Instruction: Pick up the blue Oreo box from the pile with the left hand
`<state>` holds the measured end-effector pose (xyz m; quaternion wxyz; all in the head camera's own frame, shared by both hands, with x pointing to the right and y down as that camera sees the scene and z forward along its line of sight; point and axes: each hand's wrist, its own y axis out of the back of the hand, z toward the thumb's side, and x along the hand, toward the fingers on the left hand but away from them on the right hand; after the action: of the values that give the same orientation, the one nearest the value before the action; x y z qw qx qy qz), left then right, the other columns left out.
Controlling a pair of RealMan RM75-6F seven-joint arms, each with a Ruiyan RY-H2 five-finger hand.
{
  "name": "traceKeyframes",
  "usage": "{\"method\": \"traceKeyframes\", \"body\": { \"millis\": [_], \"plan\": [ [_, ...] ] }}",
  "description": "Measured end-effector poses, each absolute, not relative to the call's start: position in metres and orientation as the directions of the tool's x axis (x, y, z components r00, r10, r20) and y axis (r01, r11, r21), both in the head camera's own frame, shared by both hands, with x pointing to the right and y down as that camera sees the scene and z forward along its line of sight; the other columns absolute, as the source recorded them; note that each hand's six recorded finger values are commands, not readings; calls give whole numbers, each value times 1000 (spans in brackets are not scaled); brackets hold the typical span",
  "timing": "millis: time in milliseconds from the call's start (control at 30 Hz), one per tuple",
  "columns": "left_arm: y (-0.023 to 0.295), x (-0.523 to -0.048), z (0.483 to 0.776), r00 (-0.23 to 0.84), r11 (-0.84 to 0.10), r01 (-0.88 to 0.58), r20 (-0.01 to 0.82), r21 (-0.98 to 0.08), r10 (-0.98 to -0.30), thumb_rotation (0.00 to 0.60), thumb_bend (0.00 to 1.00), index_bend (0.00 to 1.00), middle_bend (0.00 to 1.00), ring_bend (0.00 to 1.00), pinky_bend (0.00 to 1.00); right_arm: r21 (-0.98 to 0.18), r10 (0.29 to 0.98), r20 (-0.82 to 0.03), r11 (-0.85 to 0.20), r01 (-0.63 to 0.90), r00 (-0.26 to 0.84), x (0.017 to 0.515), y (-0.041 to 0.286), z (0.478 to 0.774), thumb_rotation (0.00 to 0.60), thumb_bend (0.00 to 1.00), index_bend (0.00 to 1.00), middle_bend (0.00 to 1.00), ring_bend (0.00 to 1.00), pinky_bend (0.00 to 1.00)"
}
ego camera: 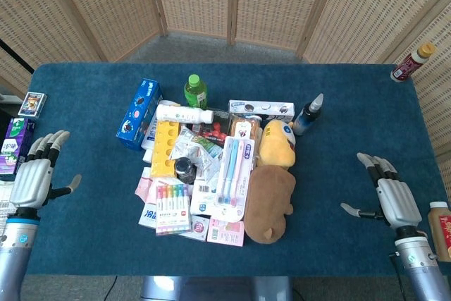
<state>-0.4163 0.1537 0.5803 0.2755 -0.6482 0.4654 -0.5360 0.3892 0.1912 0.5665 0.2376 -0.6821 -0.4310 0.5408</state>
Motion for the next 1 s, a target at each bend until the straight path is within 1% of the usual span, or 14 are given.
{"method": "traceKeyframes", "body": {
  "millis": [233, 400, 533, 733, 1000],
  "plan": [
    [124, -401, 609, -34, -443, -326, 479, -835, -877, 600, 329, 0, 0, 0, 0, -791, 847, -530, -508, 340, 32, 395, 194, 562, 455, 0, 0, 94, 0, 0],
    [105, -387, 631, -36, -462, -358, 506, -812, -862, 600, 328, 0, 0, 0, 0, -791, 849, -528, -503, 348, 26, 399, 197, 558, 455, 0, 0, 94, 0, 0],
    [92, -371, 648, -25, -473, -409, 527, -781, -849, 600, 329, 0, 0, 0, 0, -789, 850, -526, -498, 360, 22, 401, 199, 555, 452, 0, 0, 94, 0, 0],
    [81, -345, 668, 7, -489, -484, 556, -726, -831, 600, 328, 0, 0, 0, 0, -783, 848, -530, -495, 377, 11, 407, 204, 552, 452, 0, 0, 94, 0, 0],
    [72, -329, 687, 7, -486, -499, 558, -717, -830, 600, 328, 0, 0, 0, 0, -773, 846, -533, -484, 410, -5, 416, 207, 546, 453, 0, 0, 94, 0, 0]
  ]
}}
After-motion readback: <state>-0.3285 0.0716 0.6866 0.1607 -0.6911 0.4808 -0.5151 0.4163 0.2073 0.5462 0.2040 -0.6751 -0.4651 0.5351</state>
